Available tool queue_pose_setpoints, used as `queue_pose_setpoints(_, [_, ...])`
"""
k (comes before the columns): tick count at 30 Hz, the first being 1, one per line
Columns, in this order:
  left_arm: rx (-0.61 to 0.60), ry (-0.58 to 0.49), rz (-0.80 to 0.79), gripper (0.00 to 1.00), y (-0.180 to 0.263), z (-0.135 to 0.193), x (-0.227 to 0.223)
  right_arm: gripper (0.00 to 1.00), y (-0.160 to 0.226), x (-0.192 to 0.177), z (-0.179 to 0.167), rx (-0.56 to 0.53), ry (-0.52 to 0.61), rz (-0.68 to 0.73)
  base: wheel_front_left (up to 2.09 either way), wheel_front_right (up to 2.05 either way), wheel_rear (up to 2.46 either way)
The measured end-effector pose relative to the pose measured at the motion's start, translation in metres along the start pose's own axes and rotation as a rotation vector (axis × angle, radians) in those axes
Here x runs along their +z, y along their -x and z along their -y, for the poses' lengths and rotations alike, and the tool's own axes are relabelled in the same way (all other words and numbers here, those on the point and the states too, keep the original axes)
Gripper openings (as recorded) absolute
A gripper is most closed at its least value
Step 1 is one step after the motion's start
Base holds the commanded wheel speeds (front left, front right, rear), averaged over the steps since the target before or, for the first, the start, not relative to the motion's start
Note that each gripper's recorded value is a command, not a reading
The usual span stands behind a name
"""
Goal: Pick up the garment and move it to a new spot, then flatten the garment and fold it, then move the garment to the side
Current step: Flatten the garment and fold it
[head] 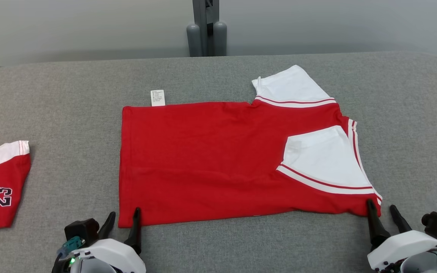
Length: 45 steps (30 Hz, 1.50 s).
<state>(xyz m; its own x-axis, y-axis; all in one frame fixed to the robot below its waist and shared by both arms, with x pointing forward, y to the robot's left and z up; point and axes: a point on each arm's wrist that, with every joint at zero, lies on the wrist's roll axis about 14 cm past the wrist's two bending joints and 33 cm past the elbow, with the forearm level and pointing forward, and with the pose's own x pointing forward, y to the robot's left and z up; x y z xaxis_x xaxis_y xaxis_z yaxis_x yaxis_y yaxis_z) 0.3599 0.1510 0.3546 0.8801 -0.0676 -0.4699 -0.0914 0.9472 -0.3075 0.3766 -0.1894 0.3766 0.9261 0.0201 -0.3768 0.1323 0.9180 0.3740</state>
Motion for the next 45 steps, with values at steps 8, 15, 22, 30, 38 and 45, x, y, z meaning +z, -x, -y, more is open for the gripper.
queue_pose_setpoints(8, [-0.026, 0.006, -0.030, 1.00, -0.003, 0.008, -0.003, 1.00, -0.008, -0.011, -0.019, 0.047, -0.068, -0.064, 0.00, 0.00, 0.00])
queue_pose_setpoints(15, [-0.065, 0.025, -0.058, 0.00, -0.004, 0.019, -0.008, 0.09, -0.009, -0.011, -0.023, 0.063, -0.092, -0.069, 0.00, 0.00, 0.00])
queue_pose_setpoints(22, [-0.060, 0.024, -0.036, 0.00, -0.004, 0.019, -0.003, 0.00, -0.007, -0.010, -0.025, 0.081, -0.083, -0.069, 0.00, 0.00, 0.00])
queue_pose_setpoints(30, [-0.065, -0.025, -0.009, 0.00, 0.001, 0.016, 0.005, 0.00, -0.003, -0.005, -0.021, 0.084, -0.068, -0.064, 0.00, 0.00, 0.00])
queue_pose_setpoints(38, [-0.085, -0.095, -0.068, 0.00, 0.015, 0.012, 0.000, 0.00, 0.007, -0.007, -0.024, 0.115, -0.071, -0.163, 0.00, 0.00, 0.00])
queue_pose_setpoints(45, [-0.105, -0.175, -0.116, 0.00, 0.033, 0.002, 0.005, 0.00, 0.022, -0.011, -0.018, 0.118, -0.079, -0.284, 0.00, 0.00, 0.00])
